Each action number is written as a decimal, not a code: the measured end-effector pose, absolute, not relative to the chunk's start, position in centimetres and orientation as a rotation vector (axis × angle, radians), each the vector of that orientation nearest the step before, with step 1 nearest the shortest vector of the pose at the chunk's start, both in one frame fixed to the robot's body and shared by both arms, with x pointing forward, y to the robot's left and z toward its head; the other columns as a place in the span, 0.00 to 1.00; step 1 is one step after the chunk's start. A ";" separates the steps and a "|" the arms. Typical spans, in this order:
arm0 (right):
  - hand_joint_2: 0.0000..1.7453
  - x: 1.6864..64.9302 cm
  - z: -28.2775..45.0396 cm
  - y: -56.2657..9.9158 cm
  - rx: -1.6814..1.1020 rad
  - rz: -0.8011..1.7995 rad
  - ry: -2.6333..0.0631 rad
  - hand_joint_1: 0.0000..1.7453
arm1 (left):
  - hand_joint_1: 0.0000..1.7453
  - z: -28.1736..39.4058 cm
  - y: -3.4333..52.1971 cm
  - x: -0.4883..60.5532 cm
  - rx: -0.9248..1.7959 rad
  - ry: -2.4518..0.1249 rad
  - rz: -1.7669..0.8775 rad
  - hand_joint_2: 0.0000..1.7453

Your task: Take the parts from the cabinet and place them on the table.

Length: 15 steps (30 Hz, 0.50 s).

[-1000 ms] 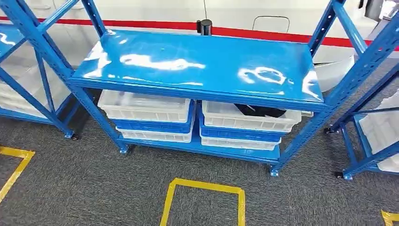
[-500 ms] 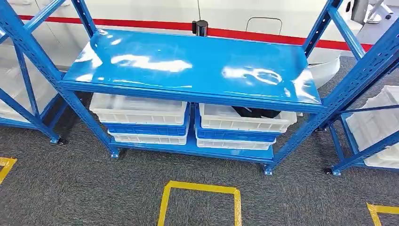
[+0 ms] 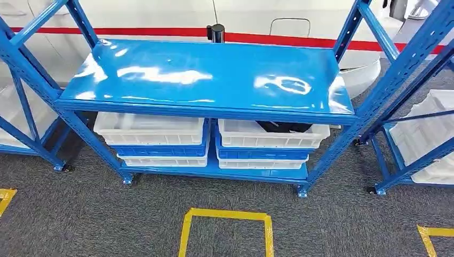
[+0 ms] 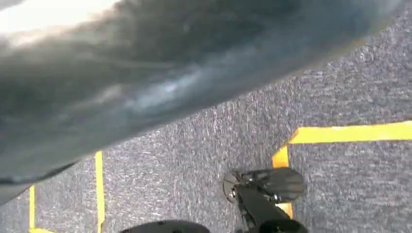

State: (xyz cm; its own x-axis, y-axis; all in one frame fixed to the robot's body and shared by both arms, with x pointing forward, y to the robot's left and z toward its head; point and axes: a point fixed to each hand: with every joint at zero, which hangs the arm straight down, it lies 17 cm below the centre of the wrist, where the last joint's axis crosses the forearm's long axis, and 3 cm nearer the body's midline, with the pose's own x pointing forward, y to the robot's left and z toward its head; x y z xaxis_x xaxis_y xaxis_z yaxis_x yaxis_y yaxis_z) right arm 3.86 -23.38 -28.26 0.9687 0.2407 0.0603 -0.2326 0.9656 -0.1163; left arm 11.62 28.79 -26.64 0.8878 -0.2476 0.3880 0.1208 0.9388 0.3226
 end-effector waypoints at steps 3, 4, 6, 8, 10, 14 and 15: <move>0.00 4.1 -28.2 -23.2 -0.108 0.249 -0.086 0.00 | 0.00 -26.5 28.7 11.9 0.290 -0.454 -0.195 0.00; 0.00 4.0 -28.2 -23.2 -0.108 0.250 -0.086 0.00 | 0.00 -26.5 28.6 12.0 0.289 -0.458 -0.195 0.00; 0.00 4.1 -28.2 -23.2 -0.108 0.250 -0.088 0.00 | 0.00 -26.5 28.5 12.0 0.281 -0.460 -0.195 0.00; 0.00 4.1 -28.2 -23.3 -0.108 0.251 -0.090 0.00 | 0.00 -26.5 28.4 12.0 0.273 -0.462 -0.195 0.00; 0.00 4.1 -28.2 -23.3 -0.108 0.253 -0.091 0.00 | 0.00 -26.5 28.3 12.0 0.267 -0.465 -0.194 0.00; 0.00 4.1 -28.2 -23.1 -0.105 0.254 -0.091 0.00 | 0.00 -26.5 28.4 12.1 0.259 -0.473 -0.195 0.00; 0.00 4.2 -28.2 -23.2 -0.106 0.254 -0.092 0.00 | 0.00 -26.5 28.4 12.2 0.256 -0.476 -0.195 0.00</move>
